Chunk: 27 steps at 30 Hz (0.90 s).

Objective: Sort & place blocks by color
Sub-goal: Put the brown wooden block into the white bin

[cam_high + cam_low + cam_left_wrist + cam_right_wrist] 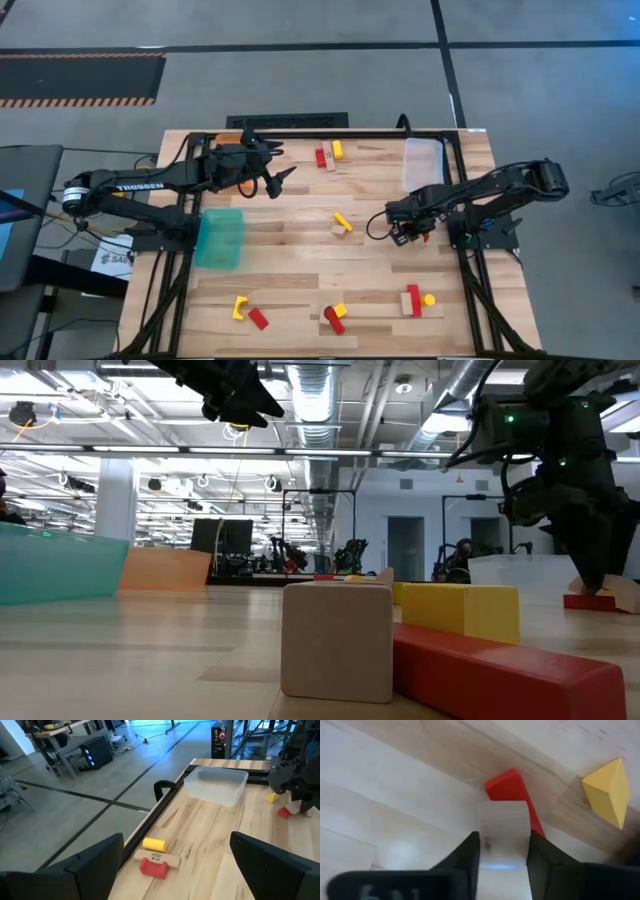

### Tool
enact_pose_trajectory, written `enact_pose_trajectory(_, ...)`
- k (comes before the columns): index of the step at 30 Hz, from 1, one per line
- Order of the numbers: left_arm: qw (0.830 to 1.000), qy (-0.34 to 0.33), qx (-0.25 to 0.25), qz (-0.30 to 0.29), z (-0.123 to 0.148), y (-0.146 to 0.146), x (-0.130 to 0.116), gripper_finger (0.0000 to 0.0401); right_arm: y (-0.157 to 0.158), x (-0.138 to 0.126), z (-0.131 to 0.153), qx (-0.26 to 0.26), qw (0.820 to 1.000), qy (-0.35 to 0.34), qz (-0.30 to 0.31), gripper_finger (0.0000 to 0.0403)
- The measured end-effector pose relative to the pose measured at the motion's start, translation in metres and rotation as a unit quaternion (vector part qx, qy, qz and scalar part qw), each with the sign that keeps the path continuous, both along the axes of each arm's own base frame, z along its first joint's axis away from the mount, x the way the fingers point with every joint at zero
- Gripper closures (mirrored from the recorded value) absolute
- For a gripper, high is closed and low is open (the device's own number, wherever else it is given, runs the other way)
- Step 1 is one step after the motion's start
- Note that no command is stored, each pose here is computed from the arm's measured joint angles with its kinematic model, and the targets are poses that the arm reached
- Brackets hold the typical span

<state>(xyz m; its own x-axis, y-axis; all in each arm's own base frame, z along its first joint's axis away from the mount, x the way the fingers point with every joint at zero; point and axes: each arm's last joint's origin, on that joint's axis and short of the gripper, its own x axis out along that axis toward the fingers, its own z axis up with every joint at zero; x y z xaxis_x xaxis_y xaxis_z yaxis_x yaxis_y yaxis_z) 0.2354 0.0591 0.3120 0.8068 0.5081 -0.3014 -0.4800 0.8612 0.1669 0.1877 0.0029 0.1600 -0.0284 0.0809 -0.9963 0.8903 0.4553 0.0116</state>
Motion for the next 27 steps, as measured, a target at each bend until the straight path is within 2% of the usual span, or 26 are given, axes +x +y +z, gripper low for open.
enact_pose_trajectory(2,1.0,0.0,0.0,0.002,0.0,0.0,0.0,0.0043,0.0,0.003,0.007,0.0,1.0,-0.011,0.002,0.0292)
enact_pose_trajectory(6,1.0,0.0,0.0,0.002,0.0,0.0,0.0,0.0043,-0.001,0.016,0.045,-0.004,0.995,-0.096,0.013,0.0292)
enact_pose_trajectory(9,1.0,0.0,-0.005,-0.008,-0.001,0.0,0.0,0.0043,-0.008,0.02,0.082,-0.036,0.986,-0.162,0.012,0.0292)
enact_pose_trajectory(11,1.0,-0.002,-0.01,-0.007,-0.001,0.0,0.0,0.0043,-0.018,0.018,0.104,-0.079,0.98,-0.182,0.003,0.0292)
enact_pose_trajectory(15,1.0,-0.001,-0.014,-0.005,-0.001,0.0,0.0,0.0043,-0.048,0.001,0.129,-0.172,0.973,-0.154,-0.029,0.0292)
enact_pose_trajectory(18,1.0,0.004,-0.016,-0.004,-0.002,0.0,-0.001,0.0043,-0.078,-0.013,0.132,-0.219,0.966,-0.125,-0.062,0.0292)
enact_pose_trajectory(22,1.0,-0.001,-0.031,0.0,-0.003,0.0,-0.001,0.0043,-0.119,-0.028,0.127,-0.236,0.964,-0.075,-0.092,0.0292)
enact_pose_trajectory(27,0.998,0.003,-0.054,0.008,-0.006,0.0,-0.002,0.0044,-0.16,-0.033,0.104,-0.214,0.972,-0.005,-0.096,0.0288)
